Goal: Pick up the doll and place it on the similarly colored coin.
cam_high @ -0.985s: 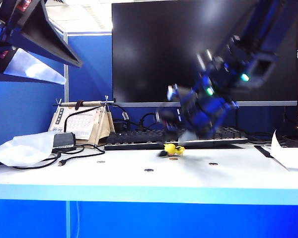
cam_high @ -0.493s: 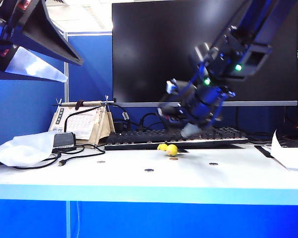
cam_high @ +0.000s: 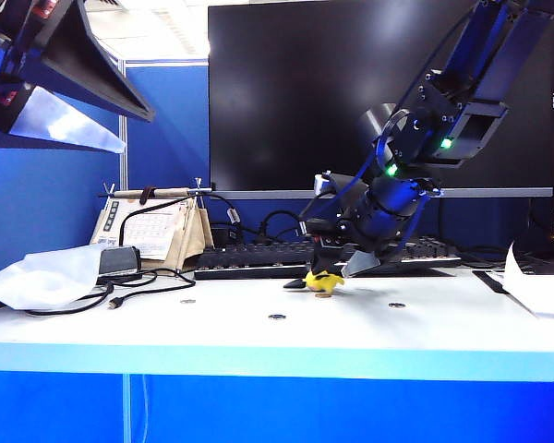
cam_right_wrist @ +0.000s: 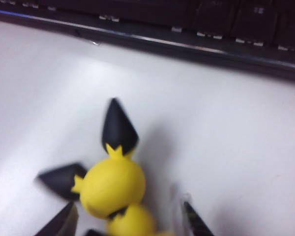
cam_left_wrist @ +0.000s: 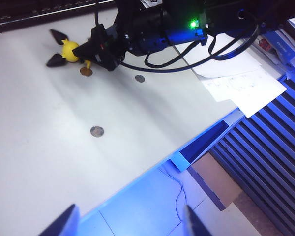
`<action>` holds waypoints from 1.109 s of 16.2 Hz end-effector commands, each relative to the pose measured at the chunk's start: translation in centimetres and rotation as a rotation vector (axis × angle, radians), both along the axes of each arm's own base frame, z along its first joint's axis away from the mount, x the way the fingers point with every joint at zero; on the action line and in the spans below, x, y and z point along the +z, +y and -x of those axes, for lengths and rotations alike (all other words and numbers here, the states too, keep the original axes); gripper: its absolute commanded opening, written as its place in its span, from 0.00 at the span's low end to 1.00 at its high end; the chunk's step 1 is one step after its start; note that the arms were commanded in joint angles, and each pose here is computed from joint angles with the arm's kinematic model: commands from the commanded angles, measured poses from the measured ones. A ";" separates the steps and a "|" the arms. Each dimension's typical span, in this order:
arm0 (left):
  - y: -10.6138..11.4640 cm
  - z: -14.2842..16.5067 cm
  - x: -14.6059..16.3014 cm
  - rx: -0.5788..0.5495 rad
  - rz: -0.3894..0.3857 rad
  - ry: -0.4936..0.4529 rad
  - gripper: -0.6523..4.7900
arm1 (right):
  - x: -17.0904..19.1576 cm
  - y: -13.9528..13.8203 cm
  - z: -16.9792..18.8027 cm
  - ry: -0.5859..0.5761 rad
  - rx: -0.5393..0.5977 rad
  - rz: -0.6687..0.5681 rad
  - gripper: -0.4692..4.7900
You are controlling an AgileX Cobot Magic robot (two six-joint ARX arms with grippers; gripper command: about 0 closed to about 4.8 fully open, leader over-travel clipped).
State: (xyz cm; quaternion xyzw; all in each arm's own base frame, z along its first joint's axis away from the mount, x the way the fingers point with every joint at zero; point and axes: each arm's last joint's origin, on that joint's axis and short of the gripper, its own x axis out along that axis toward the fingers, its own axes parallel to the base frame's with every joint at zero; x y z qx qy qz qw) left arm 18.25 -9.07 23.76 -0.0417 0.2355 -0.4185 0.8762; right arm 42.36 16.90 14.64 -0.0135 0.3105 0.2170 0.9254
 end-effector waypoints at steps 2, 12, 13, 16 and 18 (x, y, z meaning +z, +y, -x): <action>0.0 0.0 0.2 -0.008 0.010 -0.016 0.63 | 0.3 0.1 -0.1 -0.014 0.004 -0.009 0.61; 0.0 0.1 0.1 -0.025 0.009 0.007 0.63 | -0.6 0.2 0.0 0.033 0.012 -0.035 0.61; 0.0 0.1 0.1 -0.025 0.009 0.007 0.63 | -0.8 0.2 0.1 0.057 0.004 -0.040 0.61; 0.0 0.1 0.1 -0.025 0.009 0.007 0.63 | -0.9 0.5 0.4 0.079 0.028 -0.045 0.61; 0.0 0.1 0.1 -0.025 0.009 0.007 0.63 | -0.8 0.9 0.4 0.072 0.031 -0.053 0.61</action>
